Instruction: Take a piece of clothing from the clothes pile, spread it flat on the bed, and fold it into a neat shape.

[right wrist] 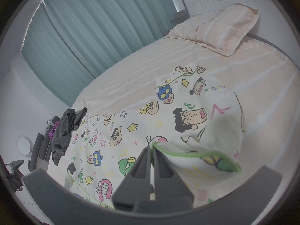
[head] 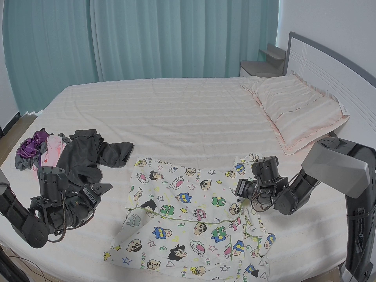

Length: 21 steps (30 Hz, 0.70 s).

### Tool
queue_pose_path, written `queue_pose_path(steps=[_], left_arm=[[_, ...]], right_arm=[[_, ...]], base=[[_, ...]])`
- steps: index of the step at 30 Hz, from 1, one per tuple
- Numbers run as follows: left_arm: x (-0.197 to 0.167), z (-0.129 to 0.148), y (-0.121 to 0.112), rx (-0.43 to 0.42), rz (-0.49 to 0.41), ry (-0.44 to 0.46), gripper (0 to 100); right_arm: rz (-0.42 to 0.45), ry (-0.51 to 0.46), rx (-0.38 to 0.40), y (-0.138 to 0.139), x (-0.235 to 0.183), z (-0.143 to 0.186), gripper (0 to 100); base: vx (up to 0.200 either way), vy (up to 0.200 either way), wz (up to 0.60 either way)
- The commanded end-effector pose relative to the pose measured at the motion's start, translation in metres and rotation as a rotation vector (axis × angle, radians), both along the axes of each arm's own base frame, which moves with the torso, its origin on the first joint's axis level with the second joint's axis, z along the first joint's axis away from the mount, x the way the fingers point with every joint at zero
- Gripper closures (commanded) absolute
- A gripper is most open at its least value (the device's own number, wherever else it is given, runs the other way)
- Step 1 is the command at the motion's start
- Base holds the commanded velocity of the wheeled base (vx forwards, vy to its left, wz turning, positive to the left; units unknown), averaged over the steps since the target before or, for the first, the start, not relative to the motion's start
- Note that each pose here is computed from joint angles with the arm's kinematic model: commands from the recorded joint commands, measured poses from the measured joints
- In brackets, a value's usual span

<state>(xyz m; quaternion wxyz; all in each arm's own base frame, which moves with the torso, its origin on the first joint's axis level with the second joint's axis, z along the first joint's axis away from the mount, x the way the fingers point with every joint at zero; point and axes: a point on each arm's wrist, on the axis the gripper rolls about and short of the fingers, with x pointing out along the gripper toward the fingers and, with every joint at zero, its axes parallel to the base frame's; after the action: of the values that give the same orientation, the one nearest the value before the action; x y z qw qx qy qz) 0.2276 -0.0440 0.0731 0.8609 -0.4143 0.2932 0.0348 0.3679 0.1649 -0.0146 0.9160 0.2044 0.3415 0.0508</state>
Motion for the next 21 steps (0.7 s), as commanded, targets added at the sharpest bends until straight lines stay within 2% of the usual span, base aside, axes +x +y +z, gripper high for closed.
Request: queue_pose_path(steps=[1, 2, 6, 13, 21], left_arm=[[0.001, -0.005, 0.000, 0.003, 0.001, 0.016, 0], [0.001, -0.005, 0.000, 0.003, 0.001, 0.016, 0], [0.002, -0.004, 0.000, 0.002, -0.001, 0.015, 0], [0.001, -0.007, -0.007, 0.003, -0.028, 0.027, 0], [0.003, -0.014, -0.009, 0.001, -0.029, 0.055, 0]], right_arm=[[0.013, 0.003, -0.010, 0.007, 0.009, -0.003, 100], [0.013, 0.002, -0.010, 0.008, 0.010, -0.003, 0], [0.013, 0.003, -0.015, 0.009, 0.015, -0.007, 0], [0.059, 0.047, -0.036, 0.017, -0.009, -0.016, 0], [0.061, -0.060, 0.022, 0.017, -0.016, 0.032, 0]], base=[[0.000, 0.000, 0.00], [0.000, 0.000, 0.00], [0.000, 0.000, 0.00], [0.000, 0.000, 0.00], [0.000, 0.000, 0.00]])
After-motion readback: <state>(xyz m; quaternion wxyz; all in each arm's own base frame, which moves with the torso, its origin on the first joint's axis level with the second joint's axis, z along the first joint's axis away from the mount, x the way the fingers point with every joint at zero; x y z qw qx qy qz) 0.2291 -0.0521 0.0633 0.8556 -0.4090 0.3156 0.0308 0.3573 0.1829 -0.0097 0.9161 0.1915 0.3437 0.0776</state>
